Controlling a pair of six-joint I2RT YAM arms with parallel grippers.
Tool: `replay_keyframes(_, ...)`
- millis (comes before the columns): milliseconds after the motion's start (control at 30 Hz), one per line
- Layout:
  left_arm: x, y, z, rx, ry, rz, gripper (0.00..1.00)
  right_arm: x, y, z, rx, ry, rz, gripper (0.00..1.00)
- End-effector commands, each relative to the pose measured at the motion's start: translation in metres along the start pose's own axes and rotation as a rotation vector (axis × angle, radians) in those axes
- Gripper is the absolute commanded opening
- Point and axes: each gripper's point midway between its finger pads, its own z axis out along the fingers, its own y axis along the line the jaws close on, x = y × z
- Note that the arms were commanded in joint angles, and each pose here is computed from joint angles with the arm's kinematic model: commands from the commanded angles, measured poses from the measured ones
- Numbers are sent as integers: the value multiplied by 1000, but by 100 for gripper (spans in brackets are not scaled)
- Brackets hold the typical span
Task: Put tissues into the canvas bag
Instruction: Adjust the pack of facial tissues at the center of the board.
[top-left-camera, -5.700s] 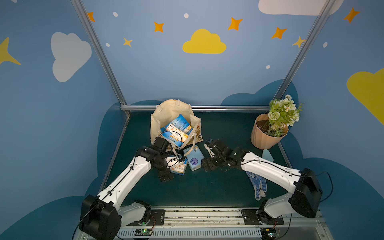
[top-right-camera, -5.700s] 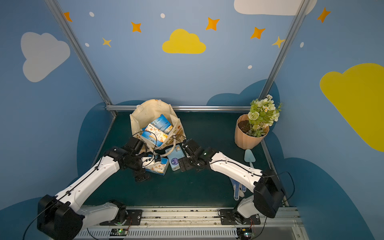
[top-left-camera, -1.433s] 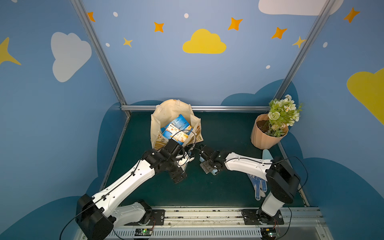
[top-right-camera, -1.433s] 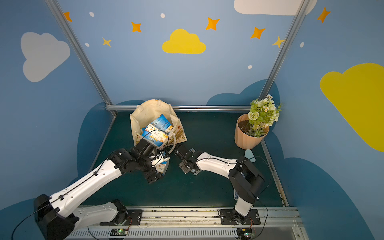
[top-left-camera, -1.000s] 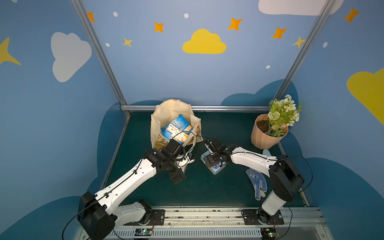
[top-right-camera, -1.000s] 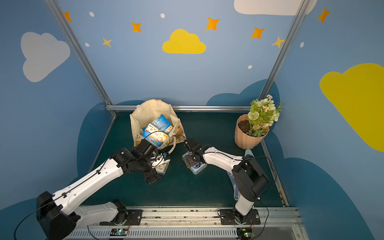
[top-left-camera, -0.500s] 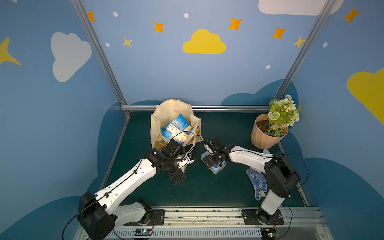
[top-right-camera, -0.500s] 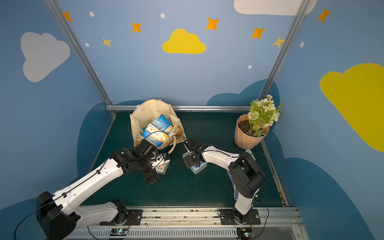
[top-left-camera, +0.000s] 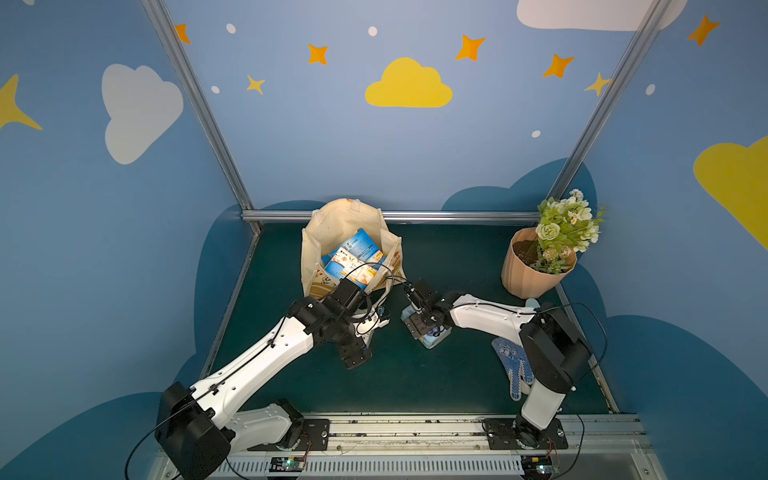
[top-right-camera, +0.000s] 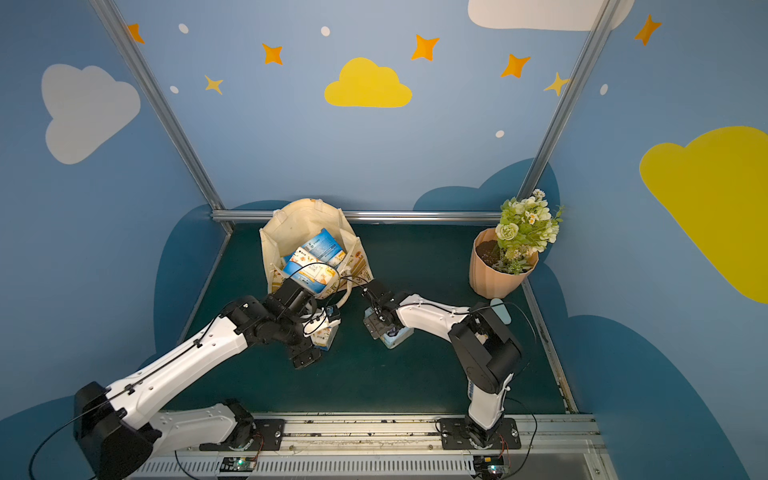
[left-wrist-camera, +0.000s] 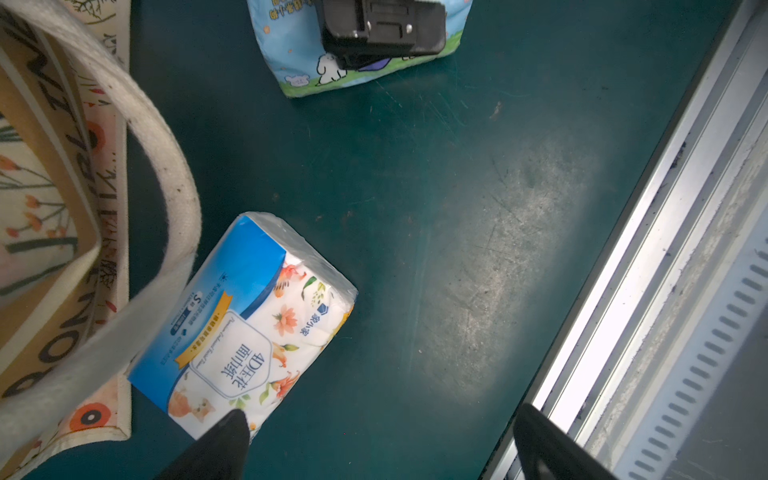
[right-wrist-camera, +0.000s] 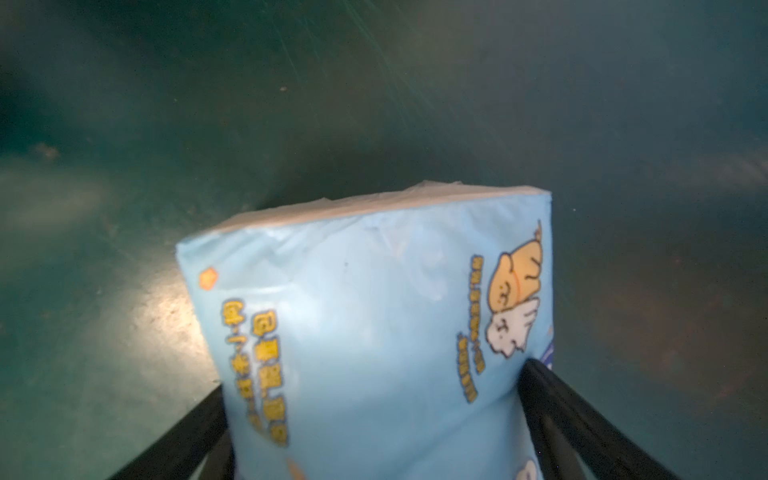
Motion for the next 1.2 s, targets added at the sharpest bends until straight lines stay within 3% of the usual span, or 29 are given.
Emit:
replay_keyframes(0, 6, -5, -1, 23, 17, -12, 100, 19, -3, 7, 41, 70, -22, 97)
replay_keyframes(467, 8, -6, -5, 18, 9, -13, 100, 15, -12, -5, 71, 26, 24, 93)
replay_keyframes(700, 7, -5, -7, 12, 5, -10, 100, 8, -14, -13, 60, -6, 36, 79)
replay_keyframes(1167, 8, -5, -6, 12, 6, -20, 100, 0, -23, -19, 68, -36, 46, 64)
